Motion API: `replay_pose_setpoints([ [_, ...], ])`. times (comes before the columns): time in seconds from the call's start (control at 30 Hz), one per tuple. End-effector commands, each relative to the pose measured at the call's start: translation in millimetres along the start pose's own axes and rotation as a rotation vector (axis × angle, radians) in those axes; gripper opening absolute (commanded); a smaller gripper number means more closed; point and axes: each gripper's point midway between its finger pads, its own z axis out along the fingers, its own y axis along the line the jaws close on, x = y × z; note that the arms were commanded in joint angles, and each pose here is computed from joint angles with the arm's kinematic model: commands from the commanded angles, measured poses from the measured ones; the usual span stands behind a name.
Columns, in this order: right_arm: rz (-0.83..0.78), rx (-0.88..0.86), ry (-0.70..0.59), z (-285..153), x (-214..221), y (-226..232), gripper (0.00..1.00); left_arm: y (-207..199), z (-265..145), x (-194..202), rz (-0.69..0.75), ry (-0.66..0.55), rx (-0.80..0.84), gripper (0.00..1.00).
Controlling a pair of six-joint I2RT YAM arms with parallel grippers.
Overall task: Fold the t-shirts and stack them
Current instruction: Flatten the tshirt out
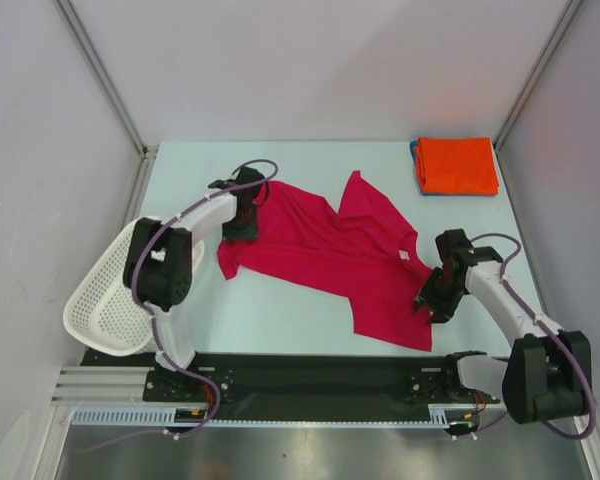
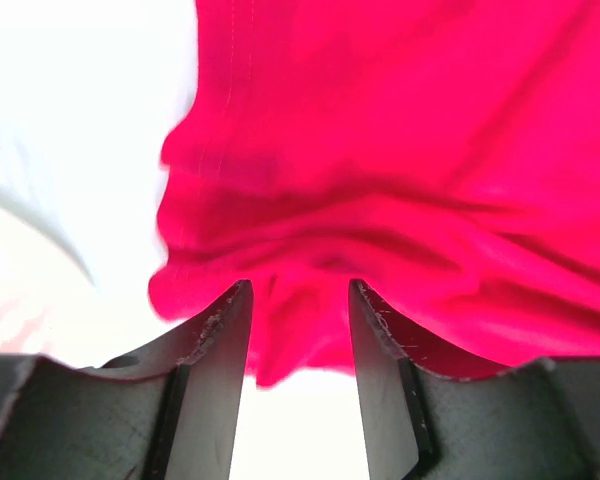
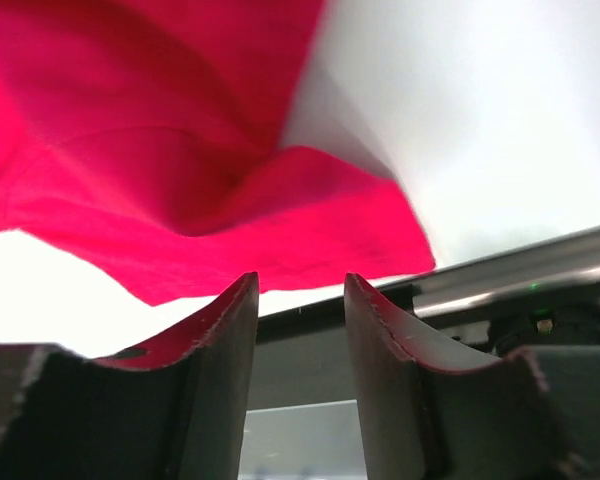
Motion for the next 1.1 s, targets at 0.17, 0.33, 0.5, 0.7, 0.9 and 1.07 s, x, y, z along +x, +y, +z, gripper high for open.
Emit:
replay_pose_setpoints([
  [0.17, 0.278, 0.006, -0.041, 5.1, -7.9, -36.6, 0.41, -53.5, -104.5, 16.3, 0.052, -0.162, 0.233, 0.51],
  [0.33, 0.155, -0.076, -0.097, 26.8, -34.8, -11.4, 0.20, -102.0, -131.4, 72.4, 0.096, -0.126, 0.360, 0.40],
  [0.5, 0.127, -0.116, -0.135, 23.4, -47.1, 12.8, 0.21, -89.6, -144.9, 89.3, 0.095, -0.127, 0.370, 0.41],
  [0.7, 0.129, -0.163, -0.133, 41.1, -64.6, 39.6, 0.23, -57.3, -155.5, 104.2, 0.101, -0.150, 0.338, 0.48],
  [0.9, 0.085, -0.169, -0.159, 50.9, -112.6, 74.8, 0.24, -49.1, -158.3, 120.4, 0.086, -0.125, 0.363, 0.52],
  [1.07, 0.040, -0.145, -0.144, 42.4, -132.8, 90.2, 0.25, -55.3, -152.4, 112.9, 0.084, -0.126, 0.350, 0.52],
])
